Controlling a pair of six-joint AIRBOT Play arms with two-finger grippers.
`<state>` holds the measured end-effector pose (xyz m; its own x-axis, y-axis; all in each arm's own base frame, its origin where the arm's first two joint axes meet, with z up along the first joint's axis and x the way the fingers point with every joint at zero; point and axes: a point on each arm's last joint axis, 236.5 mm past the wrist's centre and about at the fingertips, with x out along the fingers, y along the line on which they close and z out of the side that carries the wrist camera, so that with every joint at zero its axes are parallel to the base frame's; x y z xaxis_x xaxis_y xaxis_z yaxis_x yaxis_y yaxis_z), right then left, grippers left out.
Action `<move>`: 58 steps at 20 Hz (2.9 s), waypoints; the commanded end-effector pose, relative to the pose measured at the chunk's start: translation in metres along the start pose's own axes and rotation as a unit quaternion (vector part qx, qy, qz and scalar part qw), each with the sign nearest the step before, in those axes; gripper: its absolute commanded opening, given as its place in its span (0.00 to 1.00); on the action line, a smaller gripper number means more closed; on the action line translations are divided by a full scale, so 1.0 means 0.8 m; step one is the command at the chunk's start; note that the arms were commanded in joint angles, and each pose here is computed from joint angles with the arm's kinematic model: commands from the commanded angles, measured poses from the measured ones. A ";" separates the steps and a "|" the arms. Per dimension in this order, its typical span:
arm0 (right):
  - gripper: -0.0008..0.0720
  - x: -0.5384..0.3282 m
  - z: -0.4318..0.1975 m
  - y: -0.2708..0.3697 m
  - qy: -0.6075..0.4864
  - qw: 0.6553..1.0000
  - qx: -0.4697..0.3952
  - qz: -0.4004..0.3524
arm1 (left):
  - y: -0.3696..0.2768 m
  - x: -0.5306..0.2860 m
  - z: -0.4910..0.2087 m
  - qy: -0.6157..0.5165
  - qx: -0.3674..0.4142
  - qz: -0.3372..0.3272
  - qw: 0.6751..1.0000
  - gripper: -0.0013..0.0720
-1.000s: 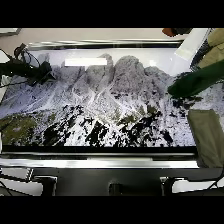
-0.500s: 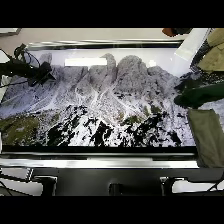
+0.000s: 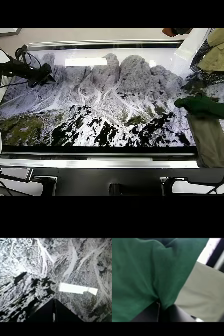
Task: Fold the clothes and pants, and hang the long-sleeved shirts on hangers.
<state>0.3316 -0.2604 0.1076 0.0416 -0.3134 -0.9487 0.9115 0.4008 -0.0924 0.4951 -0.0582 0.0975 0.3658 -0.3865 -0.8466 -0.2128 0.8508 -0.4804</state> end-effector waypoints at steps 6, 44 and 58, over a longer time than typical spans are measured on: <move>0.05 0.055 -0.051 -0.117 0.059 0.992 -0.004 -0.111 | 0.003 0.004 -0.001 0.005 0.002 0.002 1.000 0.04; 0.36 0.082 -0.075 -0.027 0.034 0.992 -0.099 0.066 | 0.036 0.006 -0.015 0.034 0.047 0.055 0.997 0.04; 0.06 -0.141 -0.394 0.314 -0.074 0.762 -0.529 0.365 | 0.034 -0.011 -0.104 0.029 0.164 0.080 0.983 0.04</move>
<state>0.4240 0.0996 0.0854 0.4544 0.2089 -0.8660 -0.0907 0.9779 0.1884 0.4244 -0.0619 0.0789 0.2754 -0.2603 -0.9254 0.0432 0.9650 -0.2586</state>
